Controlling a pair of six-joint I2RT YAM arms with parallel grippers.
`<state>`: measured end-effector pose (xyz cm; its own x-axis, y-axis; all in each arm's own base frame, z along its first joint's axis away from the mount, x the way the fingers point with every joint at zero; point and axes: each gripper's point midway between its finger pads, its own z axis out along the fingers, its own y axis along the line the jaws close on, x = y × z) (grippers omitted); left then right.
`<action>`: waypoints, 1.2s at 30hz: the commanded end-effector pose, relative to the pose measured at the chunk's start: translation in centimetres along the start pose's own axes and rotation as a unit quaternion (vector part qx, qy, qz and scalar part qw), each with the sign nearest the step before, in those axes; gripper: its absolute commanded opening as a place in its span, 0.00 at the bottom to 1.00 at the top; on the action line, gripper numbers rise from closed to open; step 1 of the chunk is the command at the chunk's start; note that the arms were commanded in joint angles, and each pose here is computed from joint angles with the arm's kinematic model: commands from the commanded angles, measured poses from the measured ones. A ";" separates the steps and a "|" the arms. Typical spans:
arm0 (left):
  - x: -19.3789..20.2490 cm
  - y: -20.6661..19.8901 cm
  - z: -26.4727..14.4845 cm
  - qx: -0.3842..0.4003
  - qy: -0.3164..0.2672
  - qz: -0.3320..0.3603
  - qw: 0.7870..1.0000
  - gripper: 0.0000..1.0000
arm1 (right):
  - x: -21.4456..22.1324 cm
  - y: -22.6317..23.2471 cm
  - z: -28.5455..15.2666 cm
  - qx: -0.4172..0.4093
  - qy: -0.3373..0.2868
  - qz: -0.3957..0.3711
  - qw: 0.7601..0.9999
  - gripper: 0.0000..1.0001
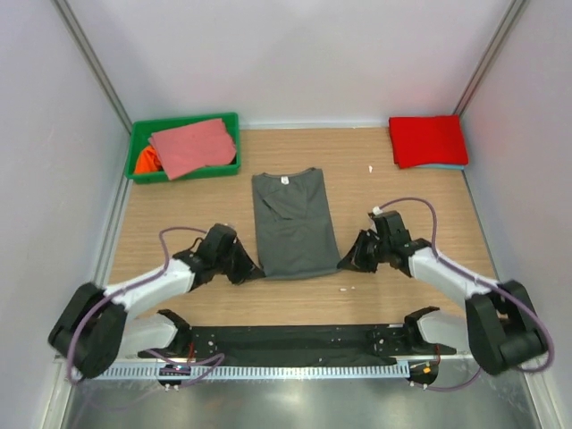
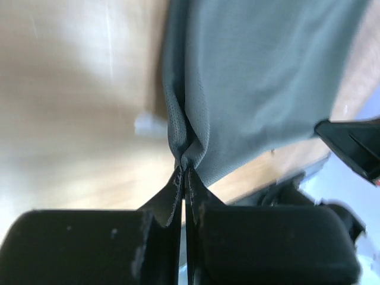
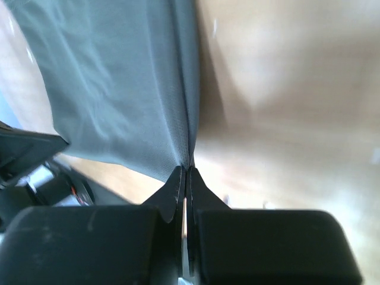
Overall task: Fold and stack the t-shirts
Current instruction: Fold the tshirt
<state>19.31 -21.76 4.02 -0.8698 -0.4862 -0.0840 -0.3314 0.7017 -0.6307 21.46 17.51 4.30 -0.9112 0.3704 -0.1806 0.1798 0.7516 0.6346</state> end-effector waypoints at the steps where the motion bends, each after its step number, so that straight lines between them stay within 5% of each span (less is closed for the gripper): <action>1: 1.7 1.9 -2.1 -0.020 -0.021 -0.008 1.000 0.00 | 4.7 -2.5 -2.0 0.032 0.039 -0.003 0.999 0.02; 10: 6.6 3.6 -5.2 0.017 -0.010 -0.029 0.999 0.00 | 10.3 -3.8 -5.0 0.017 0.058 0.026 0.998 0.02; 17: 9.5 1.2 -7.4 0.023 0.026 0.017 0.999 0.00 | 11.4 -2.9 -6.9 0.004 0.068 0.029 0.997 0.02; 36: 2.8 -6.7 -12.3 0.009 -0.049 0.091 0.995 0.00 | 5.9 7.0 -9.3 -0.056 0.103 -0.017 0.993 0.01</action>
<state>13.23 -21.57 15.52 -0.8663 -0.4539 -0.2087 -0.2382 0.7425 -0.6260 11.97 18.62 11.60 -0.9643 0.2646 -0.0007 0.1997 0.7296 0.6541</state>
